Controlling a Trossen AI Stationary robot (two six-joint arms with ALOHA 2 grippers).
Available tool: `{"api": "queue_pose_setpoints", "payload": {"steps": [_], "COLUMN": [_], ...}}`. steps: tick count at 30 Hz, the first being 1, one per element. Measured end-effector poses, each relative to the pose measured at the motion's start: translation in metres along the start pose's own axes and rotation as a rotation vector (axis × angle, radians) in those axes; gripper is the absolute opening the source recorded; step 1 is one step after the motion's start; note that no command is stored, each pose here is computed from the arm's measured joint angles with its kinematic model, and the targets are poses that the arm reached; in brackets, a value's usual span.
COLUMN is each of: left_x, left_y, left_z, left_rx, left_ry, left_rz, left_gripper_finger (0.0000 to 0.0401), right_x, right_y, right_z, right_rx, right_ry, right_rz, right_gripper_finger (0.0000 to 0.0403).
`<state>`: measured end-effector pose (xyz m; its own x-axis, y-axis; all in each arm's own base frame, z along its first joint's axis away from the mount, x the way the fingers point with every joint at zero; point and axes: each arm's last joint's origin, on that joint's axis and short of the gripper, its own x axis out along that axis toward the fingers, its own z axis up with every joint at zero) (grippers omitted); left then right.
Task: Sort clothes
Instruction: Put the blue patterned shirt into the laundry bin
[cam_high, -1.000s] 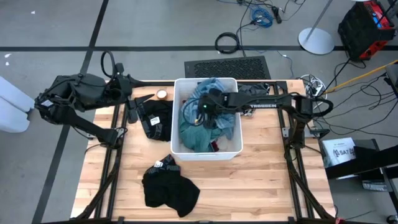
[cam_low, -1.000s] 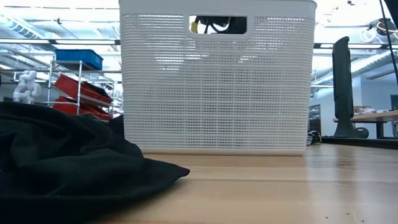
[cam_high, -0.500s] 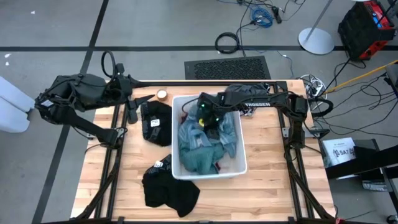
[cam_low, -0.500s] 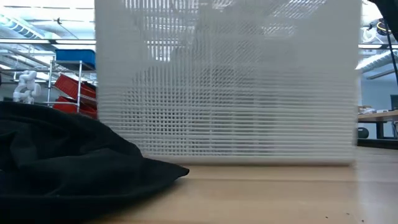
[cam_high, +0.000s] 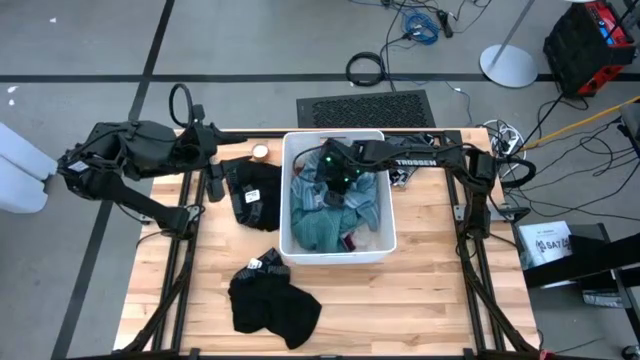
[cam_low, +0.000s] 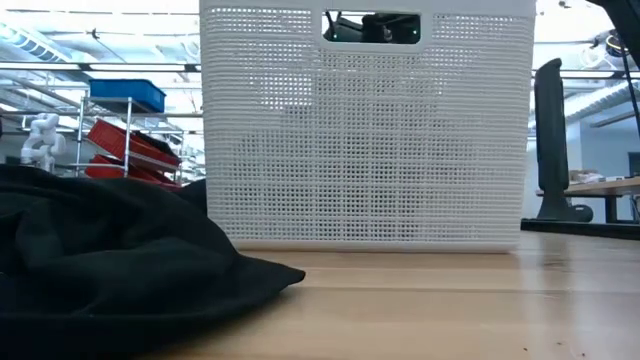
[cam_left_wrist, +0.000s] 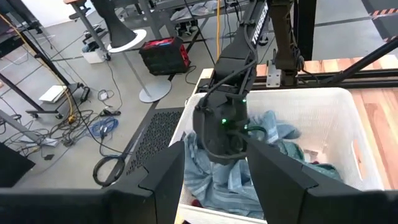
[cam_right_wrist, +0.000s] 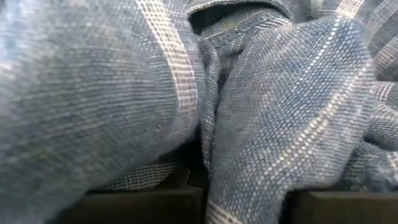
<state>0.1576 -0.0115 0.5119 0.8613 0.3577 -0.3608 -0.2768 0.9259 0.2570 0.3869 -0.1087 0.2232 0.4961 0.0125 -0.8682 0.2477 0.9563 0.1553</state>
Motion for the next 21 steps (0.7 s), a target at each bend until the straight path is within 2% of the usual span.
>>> {"api": "queue_pose_setpoints", "payload": {"steps": [4, 8, 15, 21], "left_x": [0.001, 0.001, 0.001, 0.001], "left_y": [0.0, 0.0, 0.0, 0.0], "left_z": [0.0, 0.0, 0.0, 0.0], "left_rx": [0.002, 0.005, 0.01, 0.011], "left_ry": [0.002, 0.001, 0.002, 0.002], "left_rz": [0.0, 0.0, 0.0, 0.0], "left_gripper_finger": [0.0184, 0.0184, 0.0184, 0.0184], "right_x": [-0.002, -0.013, -0.057, -0.097], "right_y": [0.005, 0.011, 0.02, 0.027], "right_z": [0.002, 0.009, 0.029, 0.045], "right_rx": [-0.053, -0.073, -0.069, -0.078], "right_ry": [0.001, 0.011, 0.056, 0.033], "right_rz": [0.046, 0.057, 0.072, 0.072], "right_gripper_finger": [0.0045, 0.0094, 0.0191, 0.0237]}}
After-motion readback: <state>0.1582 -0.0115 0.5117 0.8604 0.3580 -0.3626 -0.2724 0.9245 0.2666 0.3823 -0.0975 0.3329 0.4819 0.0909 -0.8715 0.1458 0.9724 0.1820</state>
